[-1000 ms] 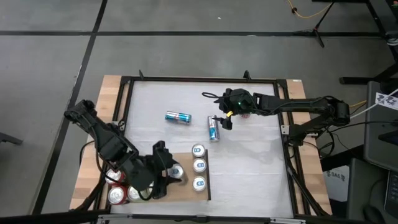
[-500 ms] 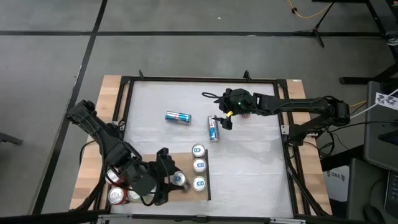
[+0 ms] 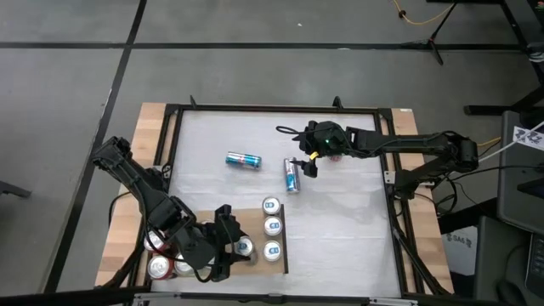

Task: Place canned beverage on shelf
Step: Put the blue soda can on the shelf

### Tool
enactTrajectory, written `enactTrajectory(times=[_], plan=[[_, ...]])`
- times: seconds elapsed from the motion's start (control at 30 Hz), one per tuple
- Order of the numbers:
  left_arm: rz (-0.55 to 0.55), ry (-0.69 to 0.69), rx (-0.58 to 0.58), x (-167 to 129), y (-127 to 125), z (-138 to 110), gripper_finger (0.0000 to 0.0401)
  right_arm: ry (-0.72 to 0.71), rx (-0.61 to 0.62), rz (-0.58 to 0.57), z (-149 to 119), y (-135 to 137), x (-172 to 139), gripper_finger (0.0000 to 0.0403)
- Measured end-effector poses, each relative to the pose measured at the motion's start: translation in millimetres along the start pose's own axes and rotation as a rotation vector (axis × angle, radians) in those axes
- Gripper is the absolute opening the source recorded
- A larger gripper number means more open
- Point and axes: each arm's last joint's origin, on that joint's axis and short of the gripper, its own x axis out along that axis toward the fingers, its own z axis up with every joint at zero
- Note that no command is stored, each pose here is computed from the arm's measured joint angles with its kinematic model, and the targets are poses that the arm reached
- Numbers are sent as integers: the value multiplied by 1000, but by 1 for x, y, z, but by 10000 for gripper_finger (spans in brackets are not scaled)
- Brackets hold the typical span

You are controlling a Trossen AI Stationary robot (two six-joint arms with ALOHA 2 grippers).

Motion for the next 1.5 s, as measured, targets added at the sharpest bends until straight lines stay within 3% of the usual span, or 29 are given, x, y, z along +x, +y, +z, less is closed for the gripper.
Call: enactTrajectory(times=[1.27, 1.5], plan=[[3, 2, 1, 0, 0, 0, 231, 0, 0, 0, 0, 0, 0, 376], [3, 3, 1, 0, 1, 0, 274, 0, 0, 0, 0, 0, 0, 376]])
